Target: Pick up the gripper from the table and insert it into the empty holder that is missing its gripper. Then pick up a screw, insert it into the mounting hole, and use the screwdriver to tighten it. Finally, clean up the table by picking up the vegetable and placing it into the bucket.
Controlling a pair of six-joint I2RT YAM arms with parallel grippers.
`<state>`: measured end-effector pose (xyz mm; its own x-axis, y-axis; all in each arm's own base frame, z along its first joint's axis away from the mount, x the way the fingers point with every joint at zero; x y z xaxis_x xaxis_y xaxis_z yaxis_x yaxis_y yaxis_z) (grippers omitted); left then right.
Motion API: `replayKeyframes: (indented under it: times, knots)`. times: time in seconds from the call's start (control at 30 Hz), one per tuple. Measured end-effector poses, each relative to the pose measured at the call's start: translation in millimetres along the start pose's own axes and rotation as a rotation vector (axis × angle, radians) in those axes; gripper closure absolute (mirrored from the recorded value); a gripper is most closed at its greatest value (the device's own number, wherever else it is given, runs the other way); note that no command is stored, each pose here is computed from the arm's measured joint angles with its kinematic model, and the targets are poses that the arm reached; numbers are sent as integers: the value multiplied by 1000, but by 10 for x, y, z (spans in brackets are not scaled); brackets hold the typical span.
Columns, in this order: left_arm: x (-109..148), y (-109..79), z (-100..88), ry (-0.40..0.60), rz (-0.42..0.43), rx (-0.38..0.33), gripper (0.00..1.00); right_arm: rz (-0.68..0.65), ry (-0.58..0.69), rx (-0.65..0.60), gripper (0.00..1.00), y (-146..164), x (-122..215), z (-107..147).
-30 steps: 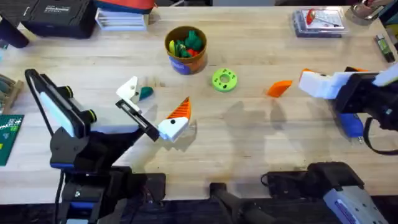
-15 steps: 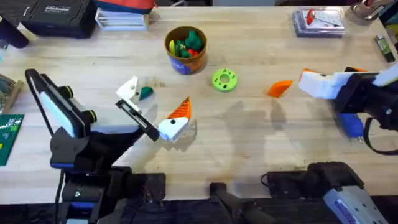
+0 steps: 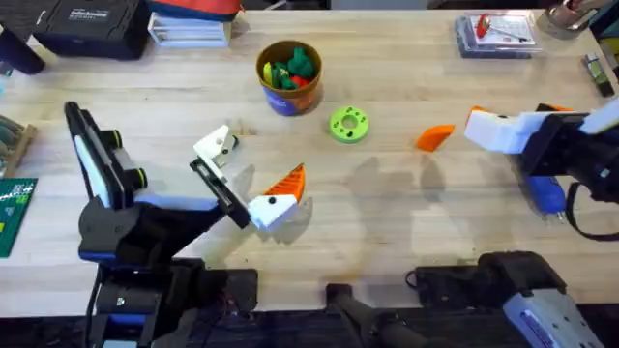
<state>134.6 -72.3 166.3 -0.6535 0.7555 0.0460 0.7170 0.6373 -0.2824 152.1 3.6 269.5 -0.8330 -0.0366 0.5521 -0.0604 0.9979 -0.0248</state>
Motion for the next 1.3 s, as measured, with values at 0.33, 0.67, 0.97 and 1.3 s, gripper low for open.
replayKeyframes:
  times: [0.33, 0.67, 0.97, 1.3]
  knots:
    - [2, -54, 21, 21, 58, 68, 15, -5, 0, -1, 9, 5, 0, 0]
    - [3, -68, 27, 27, 74, 74, 14, -144, 194, 73, 8, 109, -206, 40]
    - [4, -70, 28, 27, 76, 77, 14, -176, 361, 214, 9, 74, -627, -107]
    - [3, -70, 28, 28, 76, 78, 14, -276, 497, 536, 7, 52, -1006, 70]
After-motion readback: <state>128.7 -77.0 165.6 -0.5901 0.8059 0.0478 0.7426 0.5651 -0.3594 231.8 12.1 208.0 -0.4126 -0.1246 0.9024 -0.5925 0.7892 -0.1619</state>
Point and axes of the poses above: each hand's point on the last joint's axis, 136 mm out from that joint toward the fingers, its own x axis back along the fingers, its own y axis along the line the jaws close on, z = x × y, the point moved 8 cm from there along x, back along the fingers, and after that the axes turned 6 degrees about x, right-handed, at the moved point
